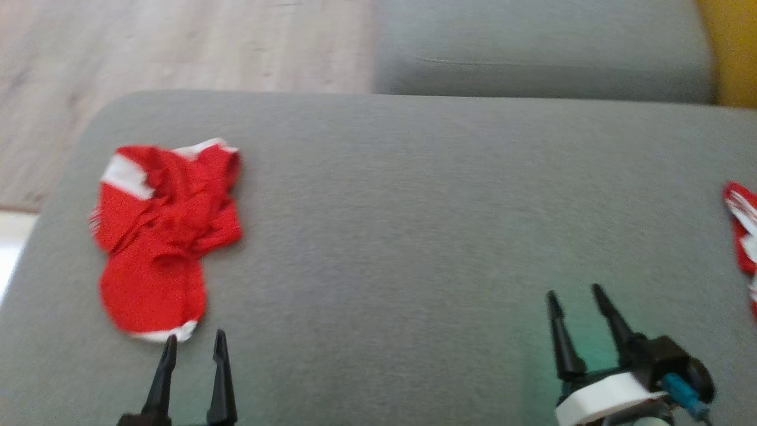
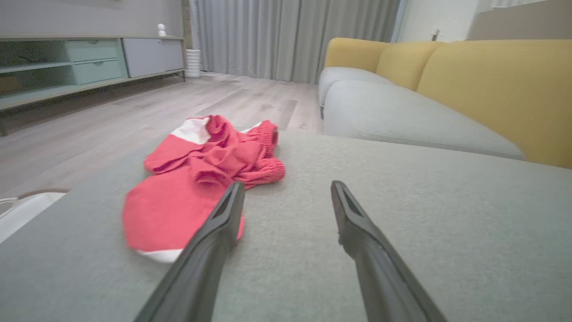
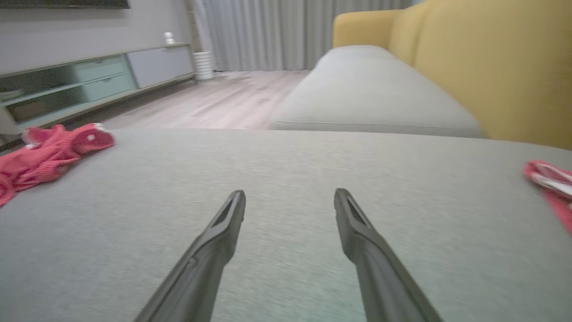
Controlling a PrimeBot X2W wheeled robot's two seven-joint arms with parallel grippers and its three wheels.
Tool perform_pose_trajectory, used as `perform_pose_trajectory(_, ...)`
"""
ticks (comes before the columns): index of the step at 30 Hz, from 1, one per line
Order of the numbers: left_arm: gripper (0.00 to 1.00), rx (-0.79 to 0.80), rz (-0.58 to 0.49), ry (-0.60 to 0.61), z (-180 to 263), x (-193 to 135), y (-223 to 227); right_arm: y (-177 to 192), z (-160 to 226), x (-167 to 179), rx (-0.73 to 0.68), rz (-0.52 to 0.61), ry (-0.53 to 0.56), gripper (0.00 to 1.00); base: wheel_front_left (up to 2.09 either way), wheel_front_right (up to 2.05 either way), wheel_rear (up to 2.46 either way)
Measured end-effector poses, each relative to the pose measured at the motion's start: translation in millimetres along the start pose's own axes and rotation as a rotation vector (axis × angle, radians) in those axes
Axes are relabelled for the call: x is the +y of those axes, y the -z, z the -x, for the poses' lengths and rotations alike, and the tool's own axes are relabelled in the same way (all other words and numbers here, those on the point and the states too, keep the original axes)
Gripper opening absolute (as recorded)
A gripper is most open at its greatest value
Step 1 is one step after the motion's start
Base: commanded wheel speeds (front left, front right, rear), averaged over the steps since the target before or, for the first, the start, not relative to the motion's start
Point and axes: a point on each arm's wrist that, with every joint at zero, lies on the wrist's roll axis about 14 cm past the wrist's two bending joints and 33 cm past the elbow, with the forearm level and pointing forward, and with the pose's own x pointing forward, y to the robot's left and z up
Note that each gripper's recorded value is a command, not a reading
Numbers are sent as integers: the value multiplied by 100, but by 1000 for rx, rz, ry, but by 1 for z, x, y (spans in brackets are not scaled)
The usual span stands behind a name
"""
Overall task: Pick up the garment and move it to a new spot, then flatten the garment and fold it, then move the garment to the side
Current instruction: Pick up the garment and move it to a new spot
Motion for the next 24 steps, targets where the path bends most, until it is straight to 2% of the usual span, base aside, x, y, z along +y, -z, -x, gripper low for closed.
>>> perform_pose_trajectory(7,100,48,44,-185,48,44,19,-5,-27,60,-7,14,-199,100,0,0,0)
perform_pose_trajectory(12,100,31,43,-225,45,56,11,-7,-38,68,-14,7,-227,100,0,0,0)
perform_pose_trajectory(15,100,-14,39,-207,21,60,-6,-2,-44,62,-3,2,-213,100,0,0,0)
perform_pose_trajectory(19,100,-76,47,-151,-34,64,-31,10,-54,45,25,12,-175,100,0,0,0)
perform_pose_trajectory(24,100,48,-16,-62,-107,67,-29,32,-64,21,74,22,-125,100,0,0,0)
